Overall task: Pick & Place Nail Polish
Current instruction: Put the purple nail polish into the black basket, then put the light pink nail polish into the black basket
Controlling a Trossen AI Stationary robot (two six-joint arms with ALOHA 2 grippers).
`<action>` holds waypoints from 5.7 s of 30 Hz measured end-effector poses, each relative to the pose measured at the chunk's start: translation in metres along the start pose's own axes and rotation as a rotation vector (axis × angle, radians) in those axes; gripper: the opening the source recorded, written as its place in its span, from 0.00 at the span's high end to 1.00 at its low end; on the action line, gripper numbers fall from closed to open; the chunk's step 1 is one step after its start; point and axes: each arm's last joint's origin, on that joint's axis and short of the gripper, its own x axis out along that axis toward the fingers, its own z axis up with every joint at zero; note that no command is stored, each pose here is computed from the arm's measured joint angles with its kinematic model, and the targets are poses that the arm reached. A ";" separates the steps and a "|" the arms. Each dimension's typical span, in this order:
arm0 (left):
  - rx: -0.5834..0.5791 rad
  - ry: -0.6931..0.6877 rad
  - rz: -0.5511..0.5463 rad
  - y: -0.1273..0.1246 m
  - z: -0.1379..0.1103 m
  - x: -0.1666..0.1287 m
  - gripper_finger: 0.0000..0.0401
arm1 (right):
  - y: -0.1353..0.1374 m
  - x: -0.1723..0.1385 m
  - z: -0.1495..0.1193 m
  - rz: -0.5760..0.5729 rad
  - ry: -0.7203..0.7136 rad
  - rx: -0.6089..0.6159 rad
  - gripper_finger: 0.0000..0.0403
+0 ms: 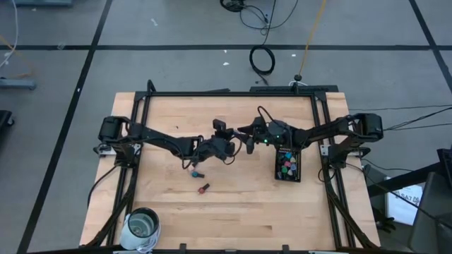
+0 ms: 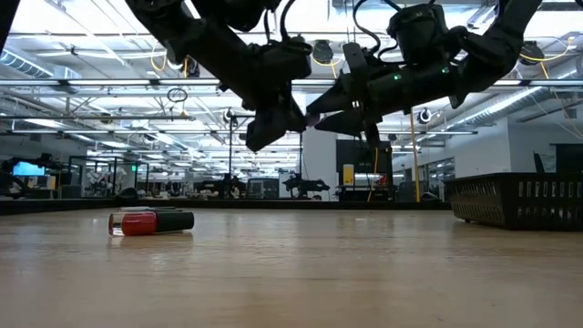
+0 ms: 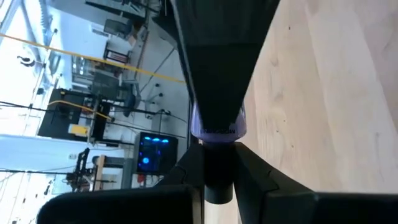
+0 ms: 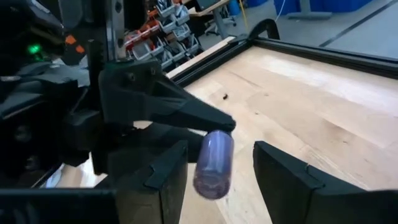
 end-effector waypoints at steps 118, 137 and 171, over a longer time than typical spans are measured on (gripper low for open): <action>-0.983 -0.352 -0.567 0.049 -0.065 -0.006 0.12 | 0.041 -0.165 -0.018 -0.101 0.908 -0.054 0.40; -0.685 0.519 -0.710 -0.007 -0.073 -0.062 0.12 | 0.049 -0.130 0.002 0.144 -0.059 -0.478 0.44; -0.831 0.760 -0.681 -0.057 -0.101 -0.052 0.12 | 0.041 -0.130 -0.008 0.203 -0.037 -0.436 0.44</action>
